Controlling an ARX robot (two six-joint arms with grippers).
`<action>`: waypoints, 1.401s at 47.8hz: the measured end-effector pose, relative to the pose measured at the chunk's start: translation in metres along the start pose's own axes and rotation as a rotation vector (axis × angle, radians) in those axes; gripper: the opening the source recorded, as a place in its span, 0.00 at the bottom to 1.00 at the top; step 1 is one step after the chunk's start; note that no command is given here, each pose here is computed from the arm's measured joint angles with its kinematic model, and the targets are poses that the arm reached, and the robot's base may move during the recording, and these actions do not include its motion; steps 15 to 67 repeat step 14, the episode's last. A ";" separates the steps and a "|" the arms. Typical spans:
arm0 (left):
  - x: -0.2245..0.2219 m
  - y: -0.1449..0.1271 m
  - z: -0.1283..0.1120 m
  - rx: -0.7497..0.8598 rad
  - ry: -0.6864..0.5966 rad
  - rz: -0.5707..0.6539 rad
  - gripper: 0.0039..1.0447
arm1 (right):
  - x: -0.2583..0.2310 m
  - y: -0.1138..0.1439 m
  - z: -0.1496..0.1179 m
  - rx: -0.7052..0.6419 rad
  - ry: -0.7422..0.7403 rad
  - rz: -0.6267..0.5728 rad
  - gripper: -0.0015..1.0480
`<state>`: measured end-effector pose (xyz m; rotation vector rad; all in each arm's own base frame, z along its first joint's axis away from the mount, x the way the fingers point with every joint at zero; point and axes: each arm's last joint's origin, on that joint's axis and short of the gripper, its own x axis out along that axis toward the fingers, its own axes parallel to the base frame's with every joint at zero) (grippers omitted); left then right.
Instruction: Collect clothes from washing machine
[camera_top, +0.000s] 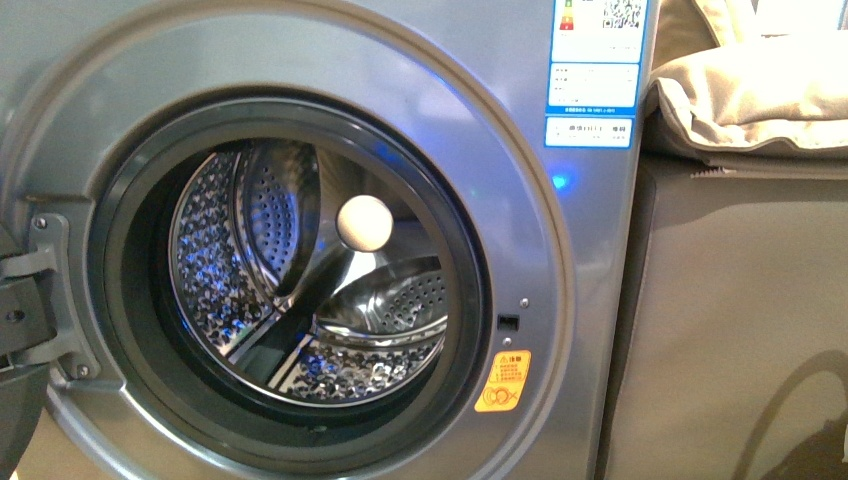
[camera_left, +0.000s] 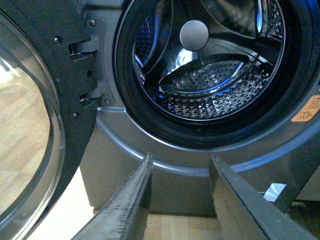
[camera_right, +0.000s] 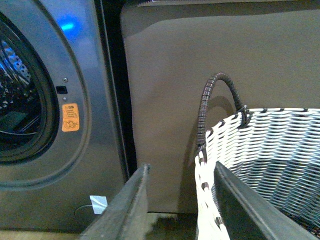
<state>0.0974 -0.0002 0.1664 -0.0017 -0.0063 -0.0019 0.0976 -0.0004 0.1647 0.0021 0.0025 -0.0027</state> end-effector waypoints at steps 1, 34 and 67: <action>0.000 0.000 0.000 0.000 0.000 0.000 0.43 | 0.000 0.000 0.000 0.000 0.000 0.000 0.45; 0.000 0.000 0.000 0.000 0.000 0.000 0.86 | 0.000 0.000 0.000 0.000 0.000 0.000 0.89; 0.000 0.000 0.000 0.000 0.000 0.000 0.86 | 0.000 0.000 0.000 0.000 0.000 0.000 0.89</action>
